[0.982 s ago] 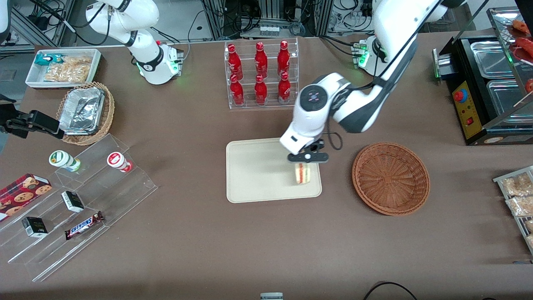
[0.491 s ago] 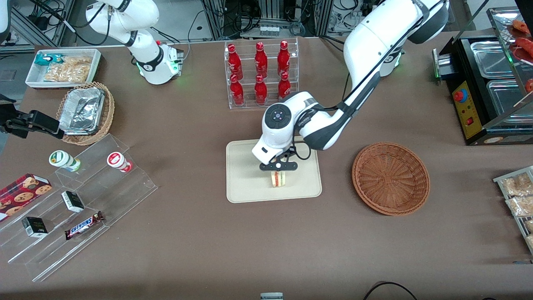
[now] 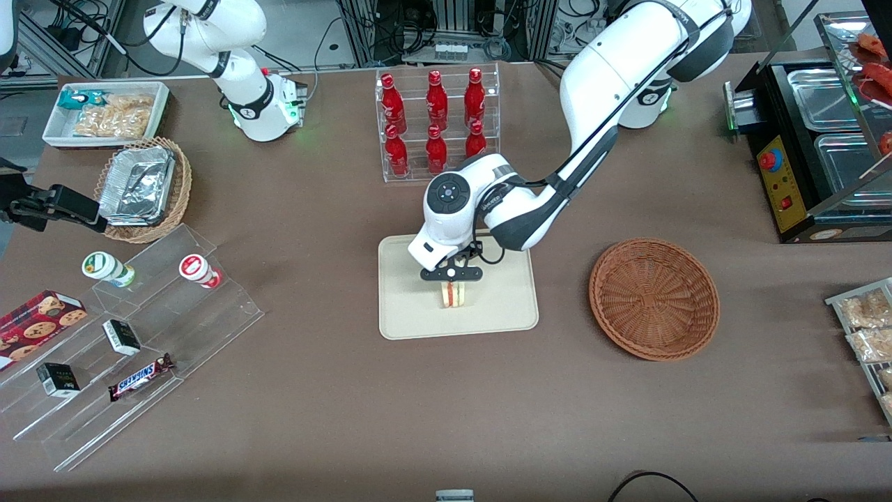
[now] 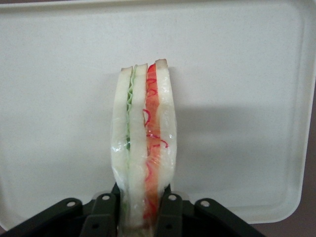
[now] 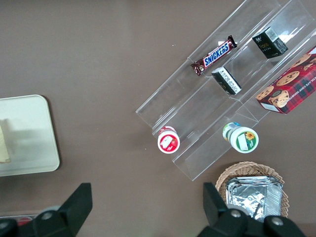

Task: Place sandwich from basket to tray
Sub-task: 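Lower the sandwich onto the tray and open the left gripper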

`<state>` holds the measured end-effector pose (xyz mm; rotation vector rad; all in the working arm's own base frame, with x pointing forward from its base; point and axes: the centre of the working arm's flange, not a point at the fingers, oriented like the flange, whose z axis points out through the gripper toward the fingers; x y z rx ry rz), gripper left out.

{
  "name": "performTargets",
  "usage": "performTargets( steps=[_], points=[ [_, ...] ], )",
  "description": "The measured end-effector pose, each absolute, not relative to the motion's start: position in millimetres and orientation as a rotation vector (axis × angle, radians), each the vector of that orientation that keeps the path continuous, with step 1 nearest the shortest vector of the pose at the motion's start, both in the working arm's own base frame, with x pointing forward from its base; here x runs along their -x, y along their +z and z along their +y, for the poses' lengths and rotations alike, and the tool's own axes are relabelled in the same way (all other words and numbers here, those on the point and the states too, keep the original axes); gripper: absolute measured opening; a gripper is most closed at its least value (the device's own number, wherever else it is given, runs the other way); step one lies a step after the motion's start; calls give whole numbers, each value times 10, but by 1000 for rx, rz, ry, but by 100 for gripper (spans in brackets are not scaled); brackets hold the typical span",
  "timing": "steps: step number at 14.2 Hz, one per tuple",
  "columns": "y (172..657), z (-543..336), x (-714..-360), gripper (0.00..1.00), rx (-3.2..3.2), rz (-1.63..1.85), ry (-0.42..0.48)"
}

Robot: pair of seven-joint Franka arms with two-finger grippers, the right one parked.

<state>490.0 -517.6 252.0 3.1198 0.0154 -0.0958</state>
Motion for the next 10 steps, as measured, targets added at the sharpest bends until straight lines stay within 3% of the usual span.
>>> performTargets(
  steps=[7,10],
  points=[
    [2635,-5089,-5098,100,-3115,100,-41],
    [2986,-5033,-5273,100,-3096,136,45]
  ],
)
